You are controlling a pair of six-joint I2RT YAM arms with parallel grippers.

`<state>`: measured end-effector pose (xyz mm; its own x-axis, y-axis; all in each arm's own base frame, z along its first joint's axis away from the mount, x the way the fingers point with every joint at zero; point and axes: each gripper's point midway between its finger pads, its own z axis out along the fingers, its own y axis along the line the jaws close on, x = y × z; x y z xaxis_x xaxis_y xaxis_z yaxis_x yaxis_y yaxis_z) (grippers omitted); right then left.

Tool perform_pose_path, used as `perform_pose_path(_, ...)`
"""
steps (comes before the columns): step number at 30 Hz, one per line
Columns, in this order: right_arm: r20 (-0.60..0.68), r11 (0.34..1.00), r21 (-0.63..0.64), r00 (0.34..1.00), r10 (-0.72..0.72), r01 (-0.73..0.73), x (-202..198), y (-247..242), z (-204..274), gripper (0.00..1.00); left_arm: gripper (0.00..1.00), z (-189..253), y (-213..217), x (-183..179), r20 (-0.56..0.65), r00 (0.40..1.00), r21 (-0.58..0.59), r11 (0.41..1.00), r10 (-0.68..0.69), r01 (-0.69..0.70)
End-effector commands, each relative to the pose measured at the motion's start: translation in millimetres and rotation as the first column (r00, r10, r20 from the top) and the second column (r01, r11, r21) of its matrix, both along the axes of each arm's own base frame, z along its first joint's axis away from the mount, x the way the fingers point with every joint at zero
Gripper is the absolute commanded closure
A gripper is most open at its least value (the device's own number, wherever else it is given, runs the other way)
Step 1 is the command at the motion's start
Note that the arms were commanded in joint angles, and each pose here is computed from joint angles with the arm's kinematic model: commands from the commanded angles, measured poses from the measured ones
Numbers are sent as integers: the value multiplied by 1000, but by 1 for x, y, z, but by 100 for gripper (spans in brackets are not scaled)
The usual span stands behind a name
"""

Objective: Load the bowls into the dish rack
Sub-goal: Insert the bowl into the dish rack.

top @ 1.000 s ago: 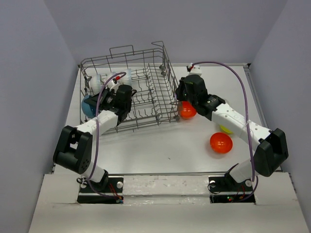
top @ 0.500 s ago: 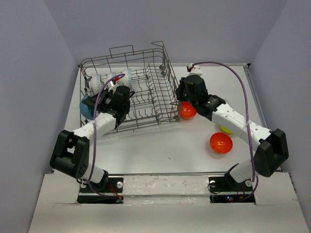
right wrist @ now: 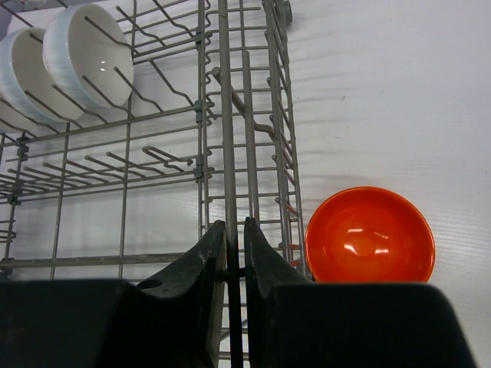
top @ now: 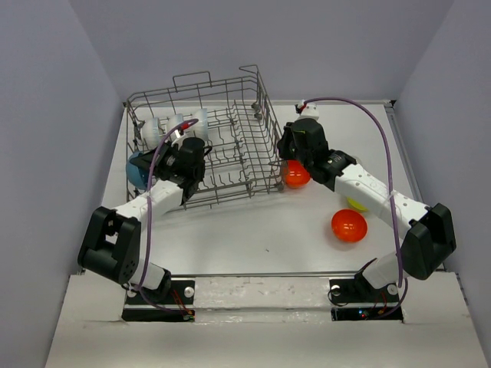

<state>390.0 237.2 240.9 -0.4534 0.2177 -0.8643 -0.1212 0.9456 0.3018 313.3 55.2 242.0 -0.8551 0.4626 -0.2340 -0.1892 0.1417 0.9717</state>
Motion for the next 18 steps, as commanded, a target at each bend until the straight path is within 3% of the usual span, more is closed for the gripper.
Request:
perform_pose_path(1, -92, 990, -61, 987, -129, 124, -2, -37, -36, 99, 100, 4, -2, -1, 8, 1000, 4, 1000, 6, -6)
perform_pose_path(18, -93, 991, -53, 987, -129, 124, -2, -39, -36, 99, 100, -9, -16, 4, -50, 998, 35, 999, -30, 32)
